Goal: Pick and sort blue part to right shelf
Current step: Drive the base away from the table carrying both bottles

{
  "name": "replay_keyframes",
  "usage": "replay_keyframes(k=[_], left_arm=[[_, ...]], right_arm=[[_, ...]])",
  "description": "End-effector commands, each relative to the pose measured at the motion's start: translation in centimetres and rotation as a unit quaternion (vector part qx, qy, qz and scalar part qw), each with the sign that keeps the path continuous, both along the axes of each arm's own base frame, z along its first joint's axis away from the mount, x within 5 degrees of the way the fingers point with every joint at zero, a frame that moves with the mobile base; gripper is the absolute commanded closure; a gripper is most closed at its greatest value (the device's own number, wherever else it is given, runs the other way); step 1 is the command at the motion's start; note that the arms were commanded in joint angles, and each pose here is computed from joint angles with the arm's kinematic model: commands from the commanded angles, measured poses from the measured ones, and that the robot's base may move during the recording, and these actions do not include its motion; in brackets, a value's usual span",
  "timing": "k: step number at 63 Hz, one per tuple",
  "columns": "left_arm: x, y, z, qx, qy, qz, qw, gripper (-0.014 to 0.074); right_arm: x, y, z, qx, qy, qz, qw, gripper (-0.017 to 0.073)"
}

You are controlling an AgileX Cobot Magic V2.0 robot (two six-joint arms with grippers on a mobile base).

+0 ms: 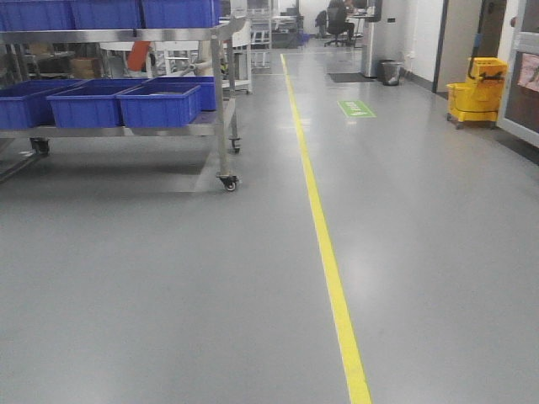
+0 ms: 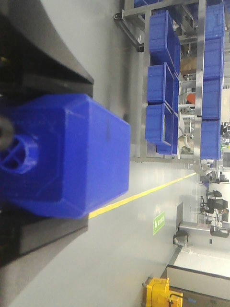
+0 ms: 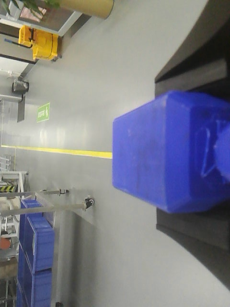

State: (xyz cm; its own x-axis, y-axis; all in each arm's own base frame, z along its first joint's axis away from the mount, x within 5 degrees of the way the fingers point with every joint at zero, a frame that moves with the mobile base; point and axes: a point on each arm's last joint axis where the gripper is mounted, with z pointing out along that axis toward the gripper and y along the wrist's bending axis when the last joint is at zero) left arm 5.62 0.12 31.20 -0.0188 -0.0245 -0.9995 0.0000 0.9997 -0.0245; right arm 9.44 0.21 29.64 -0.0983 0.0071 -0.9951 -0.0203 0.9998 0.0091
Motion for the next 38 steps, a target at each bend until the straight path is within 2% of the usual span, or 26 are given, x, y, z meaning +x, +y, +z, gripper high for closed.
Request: replay_keyframes(k=[1, 38], left_arm=[[-0.18, -0.07, 1.75, 0.000, -0.058, -0.004, 0.998, 0.0311], [-0.18, -0.07, 1.75, 0.000, -0.058, -0.004, 0.998, 0.0312]], right_arm=[[0.05, 0.07, 1.83, -0.005, -0.062, 0.004, 0.998, 0.0167], [0.05, 0.07, 1.83, -0.005, -0.062, 0.004, 0.998, 0.0167]])
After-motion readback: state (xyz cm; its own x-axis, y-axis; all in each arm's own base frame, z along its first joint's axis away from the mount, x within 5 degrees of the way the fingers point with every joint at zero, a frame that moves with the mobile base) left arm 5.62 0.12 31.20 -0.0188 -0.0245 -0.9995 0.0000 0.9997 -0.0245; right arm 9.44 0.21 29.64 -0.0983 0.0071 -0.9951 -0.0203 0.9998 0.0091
